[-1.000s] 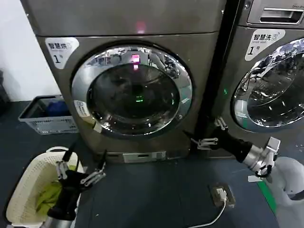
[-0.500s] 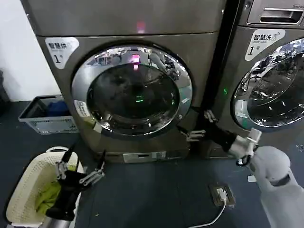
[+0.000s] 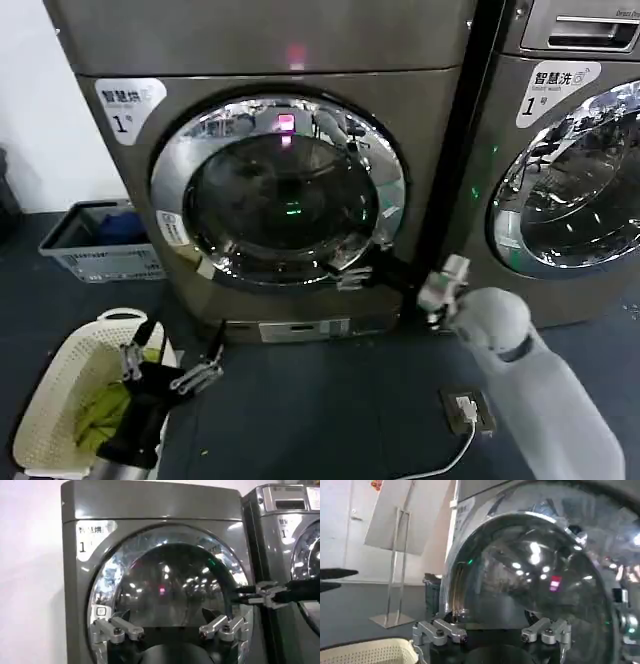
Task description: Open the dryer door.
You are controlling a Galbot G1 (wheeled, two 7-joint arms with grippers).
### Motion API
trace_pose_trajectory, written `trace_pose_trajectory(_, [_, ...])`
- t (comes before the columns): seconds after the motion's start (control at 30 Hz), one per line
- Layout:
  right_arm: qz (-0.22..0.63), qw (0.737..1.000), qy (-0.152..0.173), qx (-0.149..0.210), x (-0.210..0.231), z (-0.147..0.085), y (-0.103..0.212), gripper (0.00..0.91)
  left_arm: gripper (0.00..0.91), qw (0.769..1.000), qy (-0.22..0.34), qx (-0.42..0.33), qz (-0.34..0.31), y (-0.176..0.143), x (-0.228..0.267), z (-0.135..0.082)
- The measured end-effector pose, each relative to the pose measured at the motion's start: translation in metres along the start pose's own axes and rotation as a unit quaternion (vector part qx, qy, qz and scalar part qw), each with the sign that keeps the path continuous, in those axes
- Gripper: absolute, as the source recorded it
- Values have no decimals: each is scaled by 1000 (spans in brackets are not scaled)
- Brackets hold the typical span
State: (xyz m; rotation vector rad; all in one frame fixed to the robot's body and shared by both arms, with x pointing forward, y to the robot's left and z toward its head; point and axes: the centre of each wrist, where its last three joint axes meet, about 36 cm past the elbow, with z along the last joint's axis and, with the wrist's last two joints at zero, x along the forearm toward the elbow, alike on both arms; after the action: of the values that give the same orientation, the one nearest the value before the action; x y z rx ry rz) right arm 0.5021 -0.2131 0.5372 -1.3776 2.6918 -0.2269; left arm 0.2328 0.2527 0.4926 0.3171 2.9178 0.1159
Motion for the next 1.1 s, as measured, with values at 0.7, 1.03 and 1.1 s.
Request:
trace_pose_trajectory(0.7, [-19, 1000, 9, 4, -82, 10, 21, 907, 907, 1000, 3, -4, 1, 1, 0, -1])
trace_pose_trajectory(1.03, [-41, 999, 18, 5, -117, 12, 30, 907, 907, 1000, 6, -5, 2, 0, 1, -2])
trace_pose_trajectory(1.1, [-45, 999, 19, 7, -124, 12, 31, 907, 907, 1000, 6, -5, 3, 0, 1, -2])
